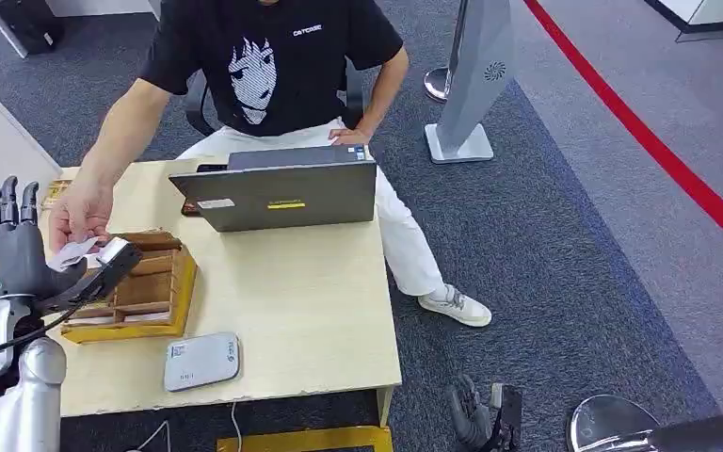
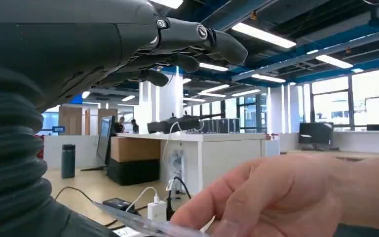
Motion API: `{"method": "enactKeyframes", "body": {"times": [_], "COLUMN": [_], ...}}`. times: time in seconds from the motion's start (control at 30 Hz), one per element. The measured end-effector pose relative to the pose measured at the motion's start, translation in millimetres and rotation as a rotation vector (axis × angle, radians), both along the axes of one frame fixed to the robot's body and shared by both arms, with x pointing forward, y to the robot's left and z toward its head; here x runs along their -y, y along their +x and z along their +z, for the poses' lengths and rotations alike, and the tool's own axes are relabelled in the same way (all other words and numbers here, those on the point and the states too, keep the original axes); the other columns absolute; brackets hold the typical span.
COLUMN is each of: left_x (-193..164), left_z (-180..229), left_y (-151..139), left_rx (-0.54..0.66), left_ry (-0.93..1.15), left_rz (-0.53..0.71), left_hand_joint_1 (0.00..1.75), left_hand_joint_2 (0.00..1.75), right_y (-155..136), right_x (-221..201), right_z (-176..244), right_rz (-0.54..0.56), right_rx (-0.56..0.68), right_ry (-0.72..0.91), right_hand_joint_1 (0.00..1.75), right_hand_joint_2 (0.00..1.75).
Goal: Pass the card to the sensor for recognition and then transmit it.
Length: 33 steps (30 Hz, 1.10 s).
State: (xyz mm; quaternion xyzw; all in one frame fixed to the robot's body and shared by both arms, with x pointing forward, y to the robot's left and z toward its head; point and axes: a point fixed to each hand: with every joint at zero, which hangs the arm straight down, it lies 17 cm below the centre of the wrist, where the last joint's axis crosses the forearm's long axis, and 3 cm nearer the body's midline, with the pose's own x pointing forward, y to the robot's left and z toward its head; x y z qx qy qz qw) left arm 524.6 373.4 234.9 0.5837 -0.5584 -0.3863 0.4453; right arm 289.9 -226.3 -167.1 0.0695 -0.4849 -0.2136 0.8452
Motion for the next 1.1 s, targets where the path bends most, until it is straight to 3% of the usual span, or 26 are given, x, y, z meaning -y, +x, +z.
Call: {"method": "enactKeyframes", "body": {"times": [0.37, 0.4, 1.1], "left_x": [5.5, 5.8, 5.3], "left_z": [3.7, 3.7, -1.1], "left_y": [3.5, 3.6, 3.8], "left_rx": [0.006, 0.006, 0.013], "left_ry": [0.004, 0.004, -0.004], "left_rz": [-0.012, -0.012, -0.016], "left_hand_joint_1": [0.05, 1.75, 1.75], "left_hand_joint_2": [1.75, 1.75, 1.75], "right_y": [0.0, 0.0, -2.7], "right_x": [-2.4, -2.4, -2.2], "right_z": [0.5, 0.5, -1.9], "right_rz": [0.002, 0.002, -0.012], "right_rx": [0.002, 0.002, -0.012], "right_ry": [0.009, 0.009, 0.025], "right_hand_joint_1": [0.00, 0.00, 0.00], "right_hand_joint_2": [1.75, 1.75, 1.75]}}
